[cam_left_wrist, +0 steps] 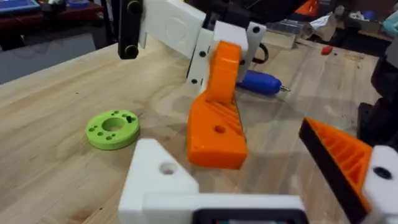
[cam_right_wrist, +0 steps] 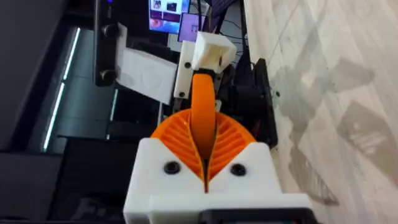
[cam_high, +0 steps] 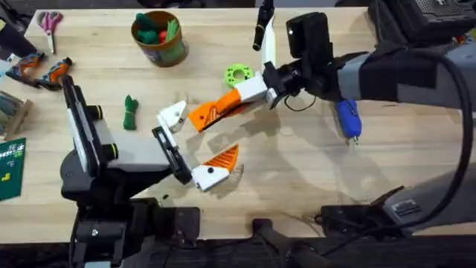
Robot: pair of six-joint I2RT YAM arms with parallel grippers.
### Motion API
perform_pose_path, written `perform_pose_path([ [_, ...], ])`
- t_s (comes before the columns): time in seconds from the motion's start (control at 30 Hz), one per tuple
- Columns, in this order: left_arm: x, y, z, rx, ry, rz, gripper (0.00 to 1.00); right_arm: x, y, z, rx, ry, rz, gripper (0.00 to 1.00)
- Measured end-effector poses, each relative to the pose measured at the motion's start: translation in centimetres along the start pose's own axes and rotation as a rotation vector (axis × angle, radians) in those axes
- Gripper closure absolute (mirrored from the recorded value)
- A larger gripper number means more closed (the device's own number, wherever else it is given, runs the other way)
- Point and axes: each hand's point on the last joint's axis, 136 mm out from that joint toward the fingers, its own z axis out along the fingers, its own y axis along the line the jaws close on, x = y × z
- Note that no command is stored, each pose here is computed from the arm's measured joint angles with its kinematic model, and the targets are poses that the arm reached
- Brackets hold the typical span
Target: Pick up the gripper from the table and insert it into the empty holder that is missing its gripper. Then pick up a screw, insert it into the mounting hole, and use the screwdriver to tighten it. Finally, clean up the table by picking up the vegetable and placing it into the bucket.
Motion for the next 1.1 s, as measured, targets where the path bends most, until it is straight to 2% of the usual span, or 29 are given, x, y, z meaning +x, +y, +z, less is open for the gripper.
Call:
perform_pose_path([
  [0.6,0.0,-0.1,0.0,0.008,0.000,0.000,0.014,-0.1,-1.0,0.8,0.006,0.008,0.123,0.992],
  [1.1,0.0,0.0,0.0,0.001,0.000,0.008,0.014,-0.8,-0.1,1.7,0.012,0.017,0.104,0.992],
])
